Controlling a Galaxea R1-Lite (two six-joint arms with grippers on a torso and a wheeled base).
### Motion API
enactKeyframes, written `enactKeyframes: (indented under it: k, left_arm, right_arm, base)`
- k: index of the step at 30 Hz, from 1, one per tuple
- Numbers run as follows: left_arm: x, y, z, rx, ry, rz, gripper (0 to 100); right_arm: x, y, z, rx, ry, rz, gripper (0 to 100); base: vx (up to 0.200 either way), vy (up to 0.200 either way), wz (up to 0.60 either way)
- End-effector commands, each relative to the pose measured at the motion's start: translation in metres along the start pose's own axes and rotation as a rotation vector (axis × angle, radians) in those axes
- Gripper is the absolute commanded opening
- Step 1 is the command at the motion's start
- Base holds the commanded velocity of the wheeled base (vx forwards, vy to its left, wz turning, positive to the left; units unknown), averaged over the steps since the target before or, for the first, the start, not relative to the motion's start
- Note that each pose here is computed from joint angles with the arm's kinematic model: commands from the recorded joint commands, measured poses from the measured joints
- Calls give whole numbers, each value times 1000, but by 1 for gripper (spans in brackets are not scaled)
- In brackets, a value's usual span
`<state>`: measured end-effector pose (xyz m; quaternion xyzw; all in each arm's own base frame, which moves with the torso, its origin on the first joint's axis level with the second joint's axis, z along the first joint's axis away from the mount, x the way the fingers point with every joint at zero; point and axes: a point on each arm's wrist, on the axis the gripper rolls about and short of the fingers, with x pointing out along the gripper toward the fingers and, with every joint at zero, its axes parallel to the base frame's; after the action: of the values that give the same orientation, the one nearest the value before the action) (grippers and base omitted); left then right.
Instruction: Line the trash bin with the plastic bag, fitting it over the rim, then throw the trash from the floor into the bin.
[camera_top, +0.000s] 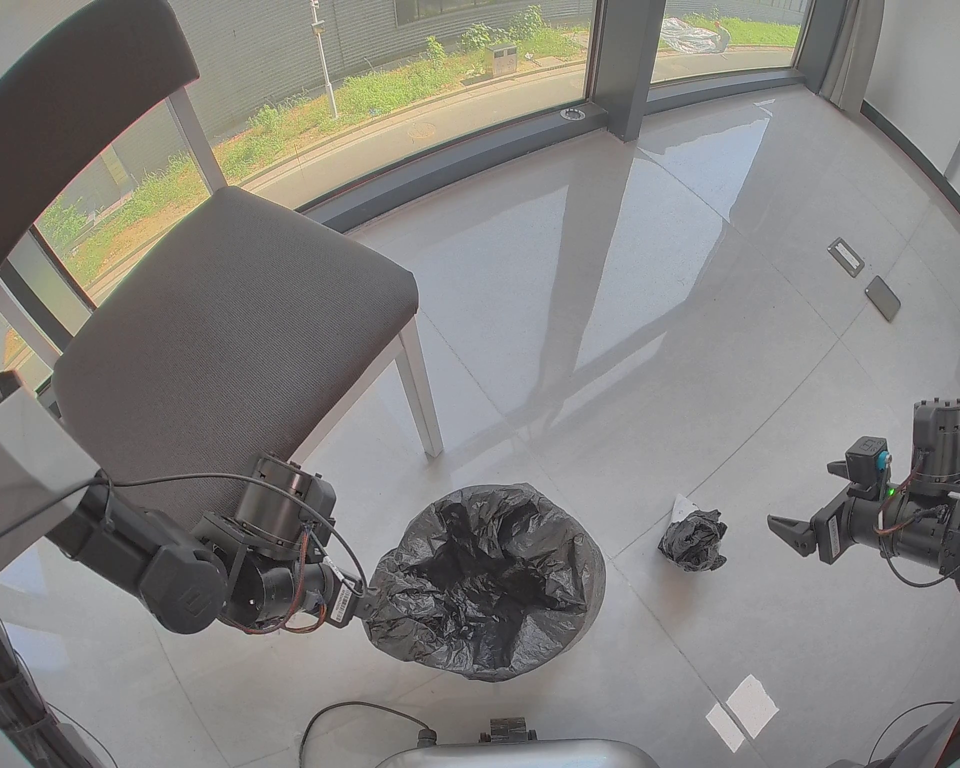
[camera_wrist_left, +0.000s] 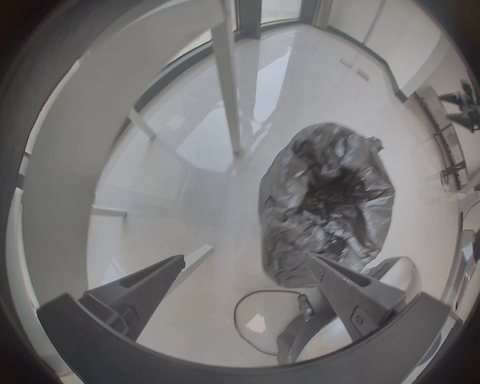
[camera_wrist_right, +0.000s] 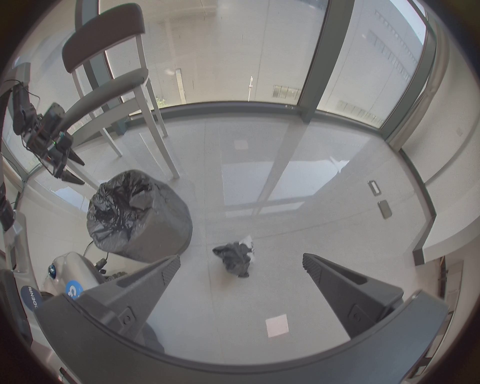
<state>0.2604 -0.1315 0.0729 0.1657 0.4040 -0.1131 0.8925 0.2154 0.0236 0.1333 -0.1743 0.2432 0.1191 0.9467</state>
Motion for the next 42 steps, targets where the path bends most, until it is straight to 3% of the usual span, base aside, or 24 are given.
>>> enactKeyframes:
  k: [1, 4, 8, 13, 15, 23, 29, 42]
  left_arm:
    - [-28, -17, 18, 30, -128, -68, 100]
    - [-35, -27, 22, 46, -165, -95, 100]
    - [-51, -32, 25, 53, -216, -126, 100]
    - [-63, -32, 26, 54, -258, -162, 100]
    - [-68, -35, 33, 52, -312, -202, 100]
    - [-77, -42, 50, 53, -378, -227, 100]
    - [-80, -41, 54, 46, -397, -227, 100]
    - [-73, -38, 55, 38, -383, -210, 100]
  right_arm:
    - [16, 0, -25, 31, 119, 37, 100]
    - [28, -3, -32, 47, 140, 65, 100]
    - [50, -3, -35, 51, 102, 115, 100]
    - [80, -3, -43, 45, 66, 108, 100]
    - [103, -2, -53, 43, 42, 99, 100]
    - [160, -3, -67, 48, 48, 104, 100]
    - [195, -3, -70, 47, 39, 106, 100]
    - [219, 1, -84, 50, 62, 126, 100]
  base:
    - [0, 0, 0]
    - [0, 0, 0]
    - [0, 0, 0]
    - [0, 0, 0]
    - [0, 0, 0]
    - [0, 0, 0]
    - [0, 0, 0]
    - [0, 0, 0]
